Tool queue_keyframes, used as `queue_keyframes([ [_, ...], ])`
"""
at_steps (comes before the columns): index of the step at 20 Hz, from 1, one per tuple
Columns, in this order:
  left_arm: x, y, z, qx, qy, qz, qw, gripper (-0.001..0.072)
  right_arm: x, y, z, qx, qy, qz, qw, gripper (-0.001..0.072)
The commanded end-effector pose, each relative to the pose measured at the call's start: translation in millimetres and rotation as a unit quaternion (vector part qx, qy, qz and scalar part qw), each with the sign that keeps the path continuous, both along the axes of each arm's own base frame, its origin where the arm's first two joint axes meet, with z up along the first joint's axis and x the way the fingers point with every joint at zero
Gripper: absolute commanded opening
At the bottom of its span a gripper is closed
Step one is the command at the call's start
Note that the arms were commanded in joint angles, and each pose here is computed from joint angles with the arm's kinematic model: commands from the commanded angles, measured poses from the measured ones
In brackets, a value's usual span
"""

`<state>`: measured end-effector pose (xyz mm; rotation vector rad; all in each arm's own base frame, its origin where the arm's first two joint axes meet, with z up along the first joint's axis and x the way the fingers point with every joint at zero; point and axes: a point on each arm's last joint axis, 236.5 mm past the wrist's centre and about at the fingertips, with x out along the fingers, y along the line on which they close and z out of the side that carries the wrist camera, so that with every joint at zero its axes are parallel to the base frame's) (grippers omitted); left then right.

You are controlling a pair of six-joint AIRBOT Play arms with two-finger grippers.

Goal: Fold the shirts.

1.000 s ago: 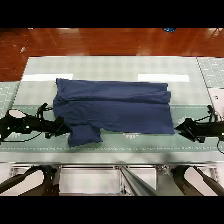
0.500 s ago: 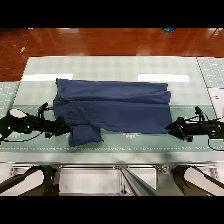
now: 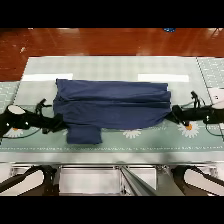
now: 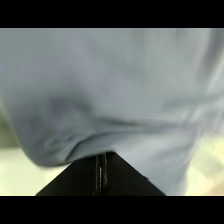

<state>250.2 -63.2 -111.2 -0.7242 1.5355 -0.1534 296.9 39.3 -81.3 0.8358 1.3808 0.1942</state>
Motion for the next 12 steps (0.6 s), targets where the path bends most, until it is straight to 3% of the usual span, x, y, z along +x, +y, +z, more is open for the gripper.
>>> queue_keyframes([
  [1,41,2,47,-0.022,-0.052,-0.006,0.998,0.0022,28,-3,46,-0.016,-0.051,0.020,0.998,0.0027],
  [6,122,15,126,-0.021,-0.166,0.005,0.986,0.0022,65,3,90,-0.034,-0.111,0.050,0.992,0.0027],
  [12,190,14,130,-0.024,-0.176,-0.001,0.984,0.0022,121,-1,88,-0.037,-0.127,0.030,0.991,0.0027],
])
